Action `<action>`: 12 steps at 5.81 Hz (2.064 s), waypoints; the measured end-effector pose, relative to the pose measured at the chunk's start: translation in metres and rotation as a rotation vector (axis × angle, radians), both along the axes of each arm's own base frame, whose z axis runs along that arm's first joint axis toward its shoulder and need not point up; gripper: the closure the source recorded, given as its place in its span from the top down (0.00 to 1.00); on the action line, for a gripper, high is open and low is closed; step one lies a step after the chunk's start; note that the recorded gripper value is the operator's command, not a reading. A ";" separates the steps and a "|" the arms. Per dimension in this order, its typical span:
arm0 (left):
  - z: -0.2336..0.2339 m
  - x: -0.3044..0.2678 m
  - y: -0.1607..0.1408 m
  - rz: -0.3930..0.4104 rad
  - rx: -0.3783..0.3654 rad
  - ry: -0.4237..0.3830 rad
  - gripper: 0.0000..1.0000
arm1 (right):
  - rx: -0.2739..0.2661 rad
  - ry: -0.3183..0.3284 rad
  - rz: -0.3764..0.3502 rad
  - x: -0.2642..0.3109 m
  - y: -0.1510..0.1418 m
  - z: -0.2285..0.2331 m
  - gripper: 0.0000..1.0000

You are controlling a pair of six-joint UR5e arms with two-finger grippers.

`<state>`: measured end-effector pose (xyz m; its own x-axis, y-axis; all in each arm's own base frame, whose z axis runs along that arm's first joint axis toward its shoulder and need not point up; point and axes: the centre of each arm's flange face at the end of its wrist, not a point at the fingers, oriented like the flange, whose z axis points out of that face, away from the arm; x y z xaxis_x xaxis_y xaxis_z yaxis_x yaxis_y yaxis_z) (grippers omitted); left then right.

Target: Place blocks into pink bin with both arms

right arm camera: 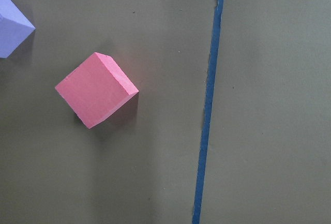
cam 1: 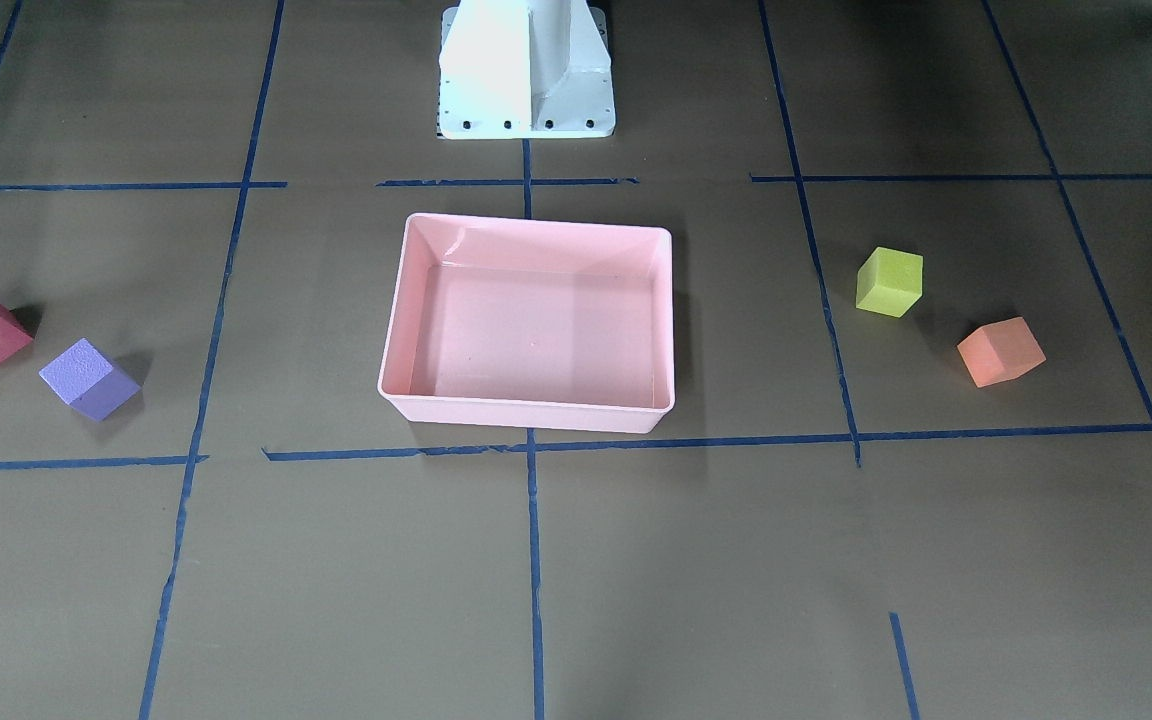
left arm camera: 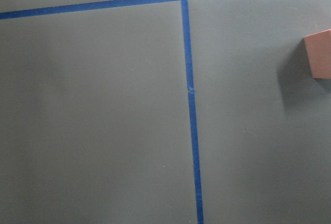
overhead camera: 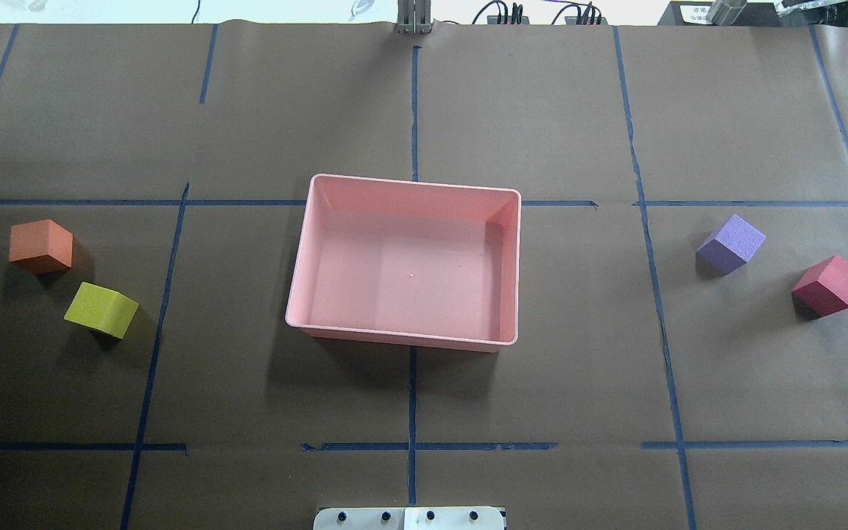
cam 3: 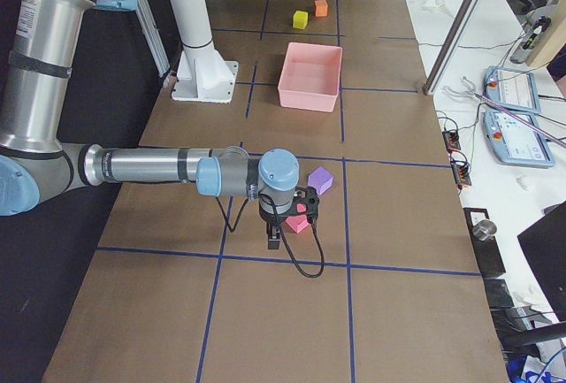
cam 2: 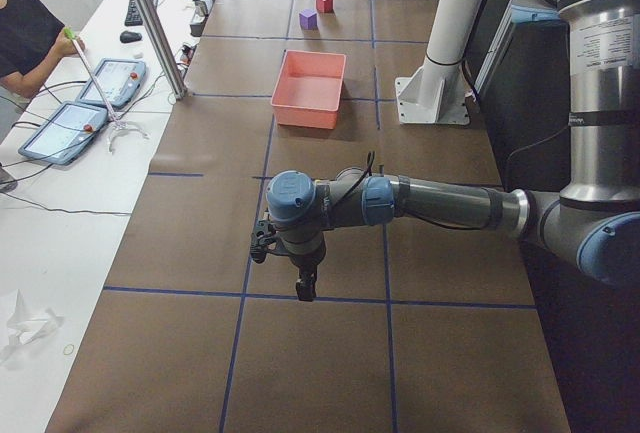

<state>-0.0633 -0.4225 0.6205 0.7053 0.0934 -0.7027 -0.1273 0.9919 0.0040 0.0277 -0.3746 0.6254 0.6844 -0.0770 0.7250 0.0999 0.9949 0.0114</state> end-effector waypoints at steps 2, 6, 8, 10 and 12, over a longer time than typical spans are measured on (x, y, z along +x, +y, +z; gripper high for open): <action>0.001 0.001 0.002 0.000 -0.001 0.003 1.00 | -0.002 0.001 0.003 0.001 0.002 0.001 1.00; -0.005 0.004 0.002 -0.007 0.003 0.034 1.00 | 0.009 0.005 0.004 0.001 -0.001 -0.001 1.00; -0.006 0.011 0.002 -0.021 -0.010 0.149 1.00 | 0.028 0.003 0.003 0.001 -0.008 -0.007 1.00; -0.002 0.013 0.006 -0.020 -0.013 0.181 1.00 | 0.081 -0.009 -0.007 -0.003 -0.011 -0.007 1.00; -0.004 0.013 0.007 -0.019 -0.008 0.184 1.00 | 0.244 -0.005 -0.122 -0.047 -0.020 -0.016 1.00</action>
